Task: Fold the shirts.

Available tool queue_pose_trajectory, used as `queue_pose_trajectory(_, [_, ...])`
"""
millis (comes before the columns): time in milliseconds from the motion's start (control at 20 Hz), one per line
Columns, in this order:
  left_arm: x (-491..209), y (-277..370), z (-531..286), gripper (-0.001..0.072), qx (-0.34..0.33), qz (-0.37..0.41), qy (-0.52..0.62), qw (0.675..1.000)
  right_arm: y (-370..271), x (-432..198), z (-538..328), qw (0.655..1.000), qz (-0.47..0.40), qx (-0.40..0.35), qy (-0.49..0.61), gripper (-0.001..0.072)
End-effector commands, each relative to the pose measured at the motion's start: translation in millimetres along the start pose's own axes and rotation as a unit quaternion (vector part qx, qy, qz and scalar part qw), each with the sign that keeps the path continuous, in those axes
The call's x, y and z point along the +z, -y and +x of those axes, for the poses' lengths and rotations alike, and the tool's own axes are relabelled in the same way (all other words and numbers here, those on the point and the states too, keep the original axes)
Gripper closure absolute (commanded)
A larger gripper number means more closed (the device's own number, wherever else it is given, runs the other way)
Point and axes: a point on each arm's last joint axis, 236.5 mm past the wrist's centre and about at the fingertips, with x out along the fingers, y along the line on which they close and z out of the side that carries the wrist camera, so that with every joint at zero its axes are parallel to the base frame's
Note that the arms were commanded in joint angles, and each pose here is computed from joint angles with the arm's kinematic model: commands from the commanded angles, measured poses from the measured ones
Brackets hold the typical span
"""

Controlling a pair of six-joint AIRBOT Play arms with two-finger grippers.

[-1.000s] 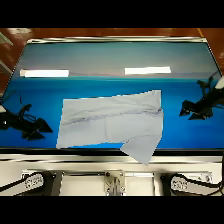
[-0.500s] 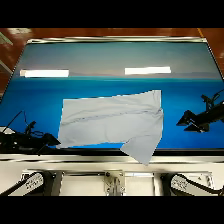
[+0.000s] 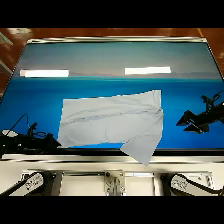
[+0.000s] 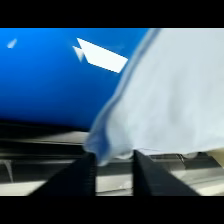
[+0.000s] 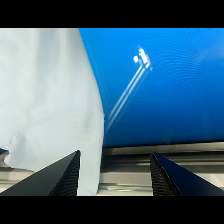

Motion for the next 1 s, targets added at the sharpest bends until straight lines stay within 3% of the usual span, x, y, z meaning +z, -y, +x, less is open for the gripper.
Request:
queue_pose_trajectory(0, [8, -5, 4, 0.0557, 0.009, -0.016, 0.023, 1.0, 0, -3, 2, 1.0, 0.0, 0.001, -0.005, 0.0155])
queue_pose_trajectory(50, [8, -5, 4, 0.066, 0.009, -0.017, 0.023, 1.0, -2, -7, 7, 1.0, 0.001, 0.005, -0.013, 0.0156])
queue_pose_trajectory(100, [8, -5, 4, 0.0672, 0.009, -0.017, 0.022, 1.0, -7, -15, 16, 1.0, -0.007, 0.012, -0.027, 0.0156])
queue_pose_trajectory(300, [4, 0, 1, 0.0672, 0.003, -0.004, 0.011, 1.0, -16, -58, 64, 0.995, -0.04, 0.016, -0.095, 0.0155])
queue_pose_trajectory(600, [5, 14, -5, 0.0672, -0.019, 0.027, 0.018, 0.999, -40, -85, 109, 0.991, 0.008, 0.091, -0.1, 0.0156])
queue_pose_trajectory(950, [5, 15, -5, 0.0672, -0.02, 0.027, 0.019, 0.999, -43, -90, 143, 0.996, -0.002, 0.035, -0.083, 0.0157])
